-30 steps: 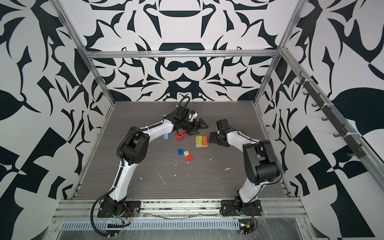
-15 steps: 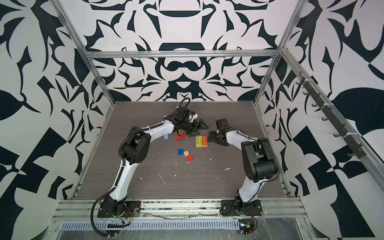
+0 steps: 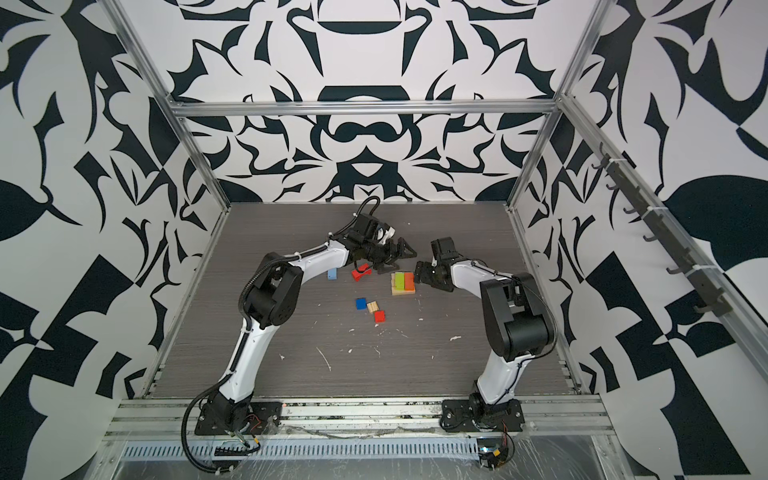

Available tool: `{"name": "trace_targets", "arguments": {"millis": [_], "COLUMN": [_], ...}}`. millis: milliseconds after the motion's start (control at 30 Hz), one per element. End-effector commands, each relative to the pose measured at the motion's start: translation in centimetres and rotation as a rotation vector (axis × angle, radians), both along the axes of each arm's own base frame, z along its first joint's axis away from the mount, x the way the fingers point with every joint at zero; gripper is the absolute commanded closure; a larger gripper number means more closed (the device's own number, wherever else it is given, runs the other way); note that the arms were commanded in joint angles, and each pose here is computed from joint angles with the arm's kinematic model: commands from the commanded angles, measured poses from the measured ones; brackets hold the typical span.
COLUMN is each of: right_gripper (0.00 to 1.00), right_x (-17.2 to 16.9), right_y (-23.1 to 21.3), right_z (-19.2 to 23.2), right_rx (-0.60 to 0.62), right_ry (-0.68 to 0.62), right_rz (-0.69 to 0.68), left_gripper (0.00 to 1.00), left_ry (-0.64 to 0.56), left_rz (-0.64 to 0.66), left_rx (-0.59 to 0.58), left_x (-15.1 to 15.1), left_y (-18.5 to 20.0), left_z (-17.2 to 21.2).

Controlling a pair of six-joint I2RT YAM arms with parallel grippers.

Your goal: Build the wood block tower

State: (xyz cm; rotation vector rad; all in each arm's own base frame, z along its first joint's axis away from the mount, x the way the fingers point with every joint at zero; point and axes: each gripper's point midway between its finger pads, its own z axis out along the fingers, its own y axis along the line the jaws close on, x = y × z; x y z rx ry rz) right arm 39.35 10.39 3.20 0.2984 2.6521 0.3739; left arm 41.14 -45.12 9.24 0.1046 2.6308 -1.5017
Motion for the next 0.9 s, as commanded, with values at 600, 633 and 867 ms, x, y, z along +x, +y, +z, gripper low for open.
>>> {"name": "trace_targets", "arguments": {"millis": [600,633,867], "right_gripper": [0.15,0.15,0.16], "right_x": [1.6,1.6,1.5], "right_y": [0.6,0.6,0.8], "right_z": [1.0,1.0,0.9], "right_rx": [0.021,0.023,0.029], "right_ry": [-0.043,-0.041,-0.037], "right_rz": [0.017,0.017,0.029], "left_gripper": [0.00,0.01,0.00], "left_ry": [-0.011,-0.009,-0.012], "left_rz": [0.029,0.028,0.031], "left_rx": [-0.014,-0.014,-0.011], "left_x": [0.6,0.6,0.5], "left_y": [1.3,1.3,1.6], "left_z": [1.0,0.9,1.0]}}
